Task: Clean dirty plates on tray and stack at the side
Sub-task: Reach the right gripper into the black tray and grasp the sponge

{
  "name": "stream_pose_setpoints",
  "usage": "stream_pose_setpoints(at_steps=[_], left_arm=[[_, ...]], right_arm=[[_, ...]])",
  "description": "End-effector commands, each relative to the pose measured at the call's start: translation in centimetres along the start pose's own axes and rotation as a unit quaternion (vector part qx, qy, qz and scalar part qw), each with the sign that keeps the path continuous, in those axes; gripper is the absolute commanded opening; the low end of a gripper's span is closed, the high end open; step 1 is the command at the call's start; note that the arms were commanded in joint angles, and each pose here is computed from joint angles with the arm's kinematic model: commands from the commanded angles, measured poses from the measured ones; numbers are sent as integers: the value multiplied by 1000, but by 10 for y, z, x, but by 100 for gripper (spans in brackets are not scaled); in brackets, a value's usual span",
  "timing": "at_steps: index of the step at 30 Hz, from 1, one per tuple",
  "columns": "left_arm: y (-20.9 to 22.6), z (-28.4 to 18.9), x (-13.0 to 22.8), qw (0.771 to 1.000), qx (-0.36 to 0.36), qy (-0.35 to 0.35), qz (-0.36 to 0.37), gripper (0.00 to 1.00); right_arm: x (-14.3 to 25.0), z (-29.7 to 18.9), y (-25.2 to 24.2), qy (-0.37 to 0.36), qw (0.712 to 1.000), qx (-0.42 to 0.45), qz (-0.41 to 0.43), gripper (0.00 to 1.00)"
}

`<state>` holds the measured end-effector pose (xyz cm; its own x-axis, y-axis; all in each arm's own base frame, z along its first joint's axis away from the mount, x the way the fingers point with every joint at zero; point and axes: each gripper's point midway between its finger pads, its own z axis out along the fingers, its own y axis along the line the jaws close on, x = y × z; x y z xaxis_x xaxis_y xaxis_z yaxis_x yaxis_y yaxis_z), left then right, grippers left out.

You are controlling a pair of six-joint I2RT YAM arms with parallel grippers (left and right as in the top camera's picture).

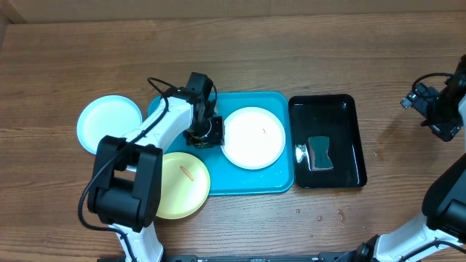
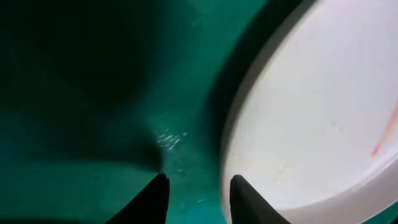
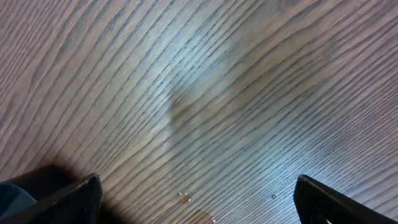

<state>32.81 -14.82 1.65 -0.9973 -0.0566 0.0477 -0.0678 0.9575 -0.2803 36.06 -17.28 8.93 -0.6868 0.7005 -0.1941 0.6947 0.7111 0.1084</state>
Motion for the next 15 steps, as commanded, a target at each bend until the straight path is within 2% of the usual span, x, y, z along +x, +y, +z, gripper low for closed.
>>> stream_pose_setpoints(at_steps=[1,9,15], left_arm=[[2,-35,-14,998,-33,-62,3,35],[-10,-74,-11,994,-15,-104,0,35],[-13,-74,-4,996,-1,-89,-9,42]], right_arm=[[-11,-16,2,-26,1000,-5,2,100],[-11,-16,2,-26,1000,-5,2,100],[-11,-16,2,-26,1000,-5,2,100]])
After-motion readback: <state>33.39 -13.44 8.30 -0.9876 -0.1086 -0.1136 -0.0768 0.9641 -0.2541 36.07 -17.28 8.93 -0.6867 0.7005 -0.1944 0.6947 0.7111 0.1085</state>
